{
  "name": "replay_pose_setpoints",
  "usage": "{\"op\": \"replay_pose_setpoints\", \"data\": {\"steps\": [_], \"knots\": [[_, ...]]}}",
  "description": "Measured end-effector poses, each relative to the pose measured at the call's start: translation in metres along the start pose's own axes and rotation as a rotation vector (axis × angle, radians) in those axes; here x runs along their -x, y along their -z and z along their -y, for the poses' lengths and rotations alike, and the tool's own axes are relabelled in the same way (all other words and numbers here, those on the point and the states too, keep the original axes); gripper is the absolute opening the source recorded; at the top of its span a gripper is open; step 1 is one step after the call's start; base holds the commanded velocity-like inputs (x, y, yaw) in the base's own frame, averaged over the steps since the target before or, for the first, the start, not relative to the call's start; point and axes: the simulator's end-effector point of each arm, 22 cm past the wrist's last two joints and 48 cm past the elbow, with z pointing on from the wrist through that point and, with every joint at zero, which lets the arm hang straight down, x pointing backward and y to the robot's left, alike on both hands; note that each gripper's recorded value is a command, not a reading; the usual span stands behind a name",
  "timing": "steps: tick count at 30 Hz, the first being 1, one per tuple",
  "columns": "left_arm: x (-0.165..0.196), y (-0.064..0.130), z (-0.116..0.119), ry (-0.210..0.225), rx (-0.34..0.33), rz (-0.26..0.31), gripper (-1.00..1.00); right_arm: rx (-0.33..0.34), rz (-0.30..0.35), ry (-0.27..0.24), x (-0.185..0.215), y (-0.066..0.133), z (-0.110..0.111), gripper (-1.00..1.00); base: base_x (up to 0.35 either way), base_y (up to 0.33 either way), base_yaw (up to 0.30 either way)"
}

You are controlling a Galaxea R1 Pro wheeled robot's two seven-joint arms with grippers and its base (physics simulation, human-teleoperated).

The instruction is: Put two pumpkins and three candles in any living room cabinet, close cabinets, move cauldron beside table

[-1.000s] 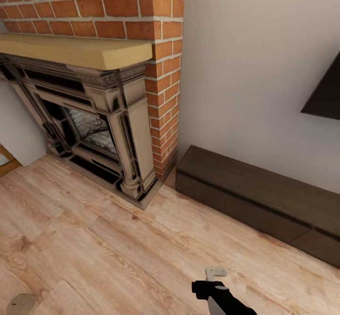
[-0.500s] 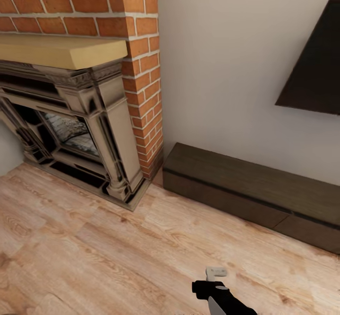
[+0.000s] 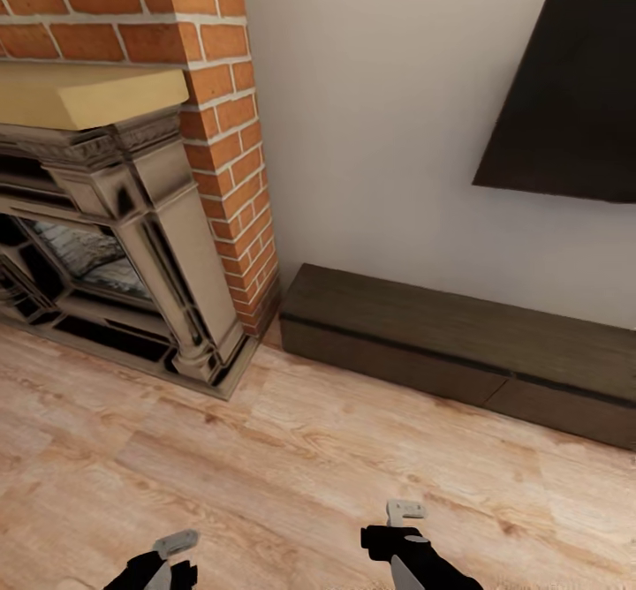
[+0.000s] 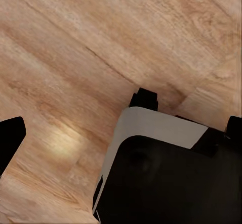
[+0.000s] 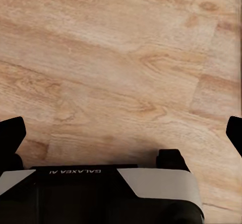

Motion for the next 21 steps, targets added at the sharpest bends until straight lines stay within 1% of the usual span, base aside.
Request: {"op": "replay_pose_setpoints", "data": {"steps": [1, 4, 7, 9, 15, 21], "knots": [[0.002, 0.000, 0.001, 0.000, -0.001, 0.001, 1.00, 0.000, -0.001, 0.000, 0.000, 0.000, 0.000, 1.00, 0.000, 0.000, -0.226], [0.025, 0.005, 0.008, 0.004, -0.017, 0.036, 1.00, -0.001, 0.006, -0.004, 0.000, -0.001, 0.001, 1.00, 0.000, 0.000, -0.226], [0.034, 0.007, 0.011, 0.006, -0.023, 0.056, 1.00, -0.002, 0.012, -0.007, 0.001, -0.002, 0.001, 1.00, 0.000, 0.000, -0.226], [0.039, 0.007, 0.011, 0.018, -0.024, 0.071, 1.00, -0.002, 0.013, -0.007, 0.001, -0.002, 0.001, 1.00, 0.000, 0.000, -0.225], [0.053, 0.007, 0.010, 0.047, -0.019, 0.140, 1.00, -0.005, 0.015, -0.014, 0.000, -0.004, 0.003, 1.00, 0.000, 0.000, -0.219], [0.053, 0.006, 0.015, 0.051, -0.024, 0.156, 1.00, -0.007, 0.022, -0.020, -0.001, -0.005, 0.004, 1.00, 0.000, 0.007, -0.215]]}}
